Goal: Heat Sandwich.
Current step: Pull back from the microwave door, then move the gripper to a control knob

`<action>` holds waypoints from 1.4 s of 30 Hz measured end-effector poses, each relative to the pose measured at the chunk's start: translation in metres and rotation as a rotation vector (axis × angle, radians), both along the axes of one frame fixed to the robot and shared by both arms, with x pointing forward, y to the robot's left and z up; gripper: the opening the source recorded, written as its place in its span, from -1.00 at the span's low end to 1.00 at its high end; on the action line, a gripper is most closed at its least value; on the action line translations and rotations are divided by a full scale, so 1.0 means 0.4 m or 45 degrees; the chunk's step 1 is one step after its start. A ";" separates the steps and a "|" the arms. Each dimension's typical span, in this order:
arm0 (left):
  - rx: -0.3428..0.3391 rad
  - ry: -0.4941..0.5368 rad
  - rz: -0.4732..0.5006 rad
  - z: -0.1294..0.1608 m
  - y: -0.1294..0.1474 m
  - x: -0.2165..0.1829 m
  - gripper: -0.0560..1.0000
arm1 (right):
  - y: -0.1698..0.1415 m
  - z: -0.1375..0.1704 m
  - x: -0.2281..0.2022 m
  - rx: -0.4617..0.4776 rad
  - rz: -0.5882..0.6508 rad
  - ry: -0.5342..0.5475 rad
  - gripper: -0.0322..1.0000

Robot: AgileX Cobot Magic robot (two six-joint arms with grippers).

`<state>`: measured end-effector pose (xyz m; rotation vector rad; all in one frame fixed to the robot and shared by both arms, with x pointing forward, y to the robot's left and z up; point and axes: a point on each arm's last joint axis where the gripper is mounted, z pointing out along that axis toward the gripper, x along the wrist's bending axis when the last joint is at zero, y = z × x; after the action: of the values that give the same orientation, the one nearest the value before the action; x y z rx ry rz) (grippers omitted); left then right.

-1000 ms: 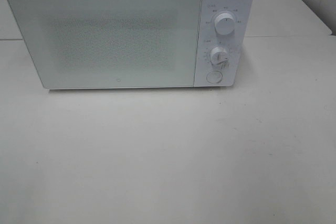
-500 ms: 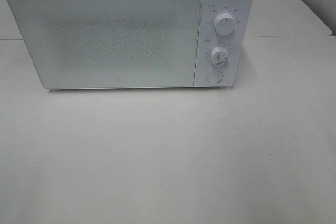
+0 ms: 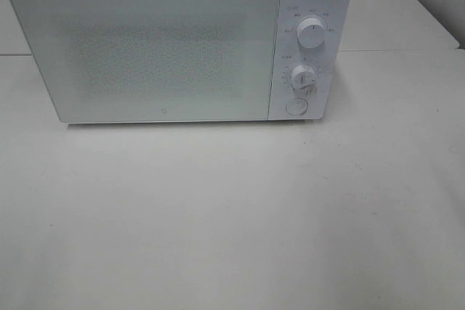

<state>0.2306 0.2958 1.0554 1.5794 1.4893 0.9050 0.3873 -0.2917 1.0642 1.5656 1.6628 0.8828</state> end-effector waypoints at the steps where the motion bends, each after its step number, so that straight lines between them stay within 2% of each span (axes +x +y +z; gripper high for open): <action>1: 0.000 0.000 0.000 0.000 0.000 0.000 0.98 | 0.001 -0.004 0.009 0.001 0.001 0.003 0.55; 10: 0.000 0.000 0.000 0.000 0.000 0.000 0.98 | 0.007 -0.035 0.071 0.005 0.013 -0.018 0.54; 17: 0.000 0.000 0.000 0.000 0.000 0.000 0.98 | 0.013 -0.107 0.086 0.026 0.038 -0.186 0.54; 23: 0.000 0.000 0.000 0.000 0.000 0.000 0.98 | 0.014 -0.122 0.098 0.086 0.016 -0.332 0.54; 37: 0.000 0.000 0.000 0.000 0.000 0.000 0.98 | 0.005 -0.183 0.110 0.187 -0.096 -0.420 0.54; 42: 0.000 -0.001 0.000 0.000 0.000 0.000 0.98 | 0.042 -0.209 0.110 0.168 -0.034 -0.410 0.54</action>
<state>0.2307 0.2958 1.0555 1.5787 1.4887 0.9057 0.4314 -0.2749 0.9804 1.4374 1.3762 1.1823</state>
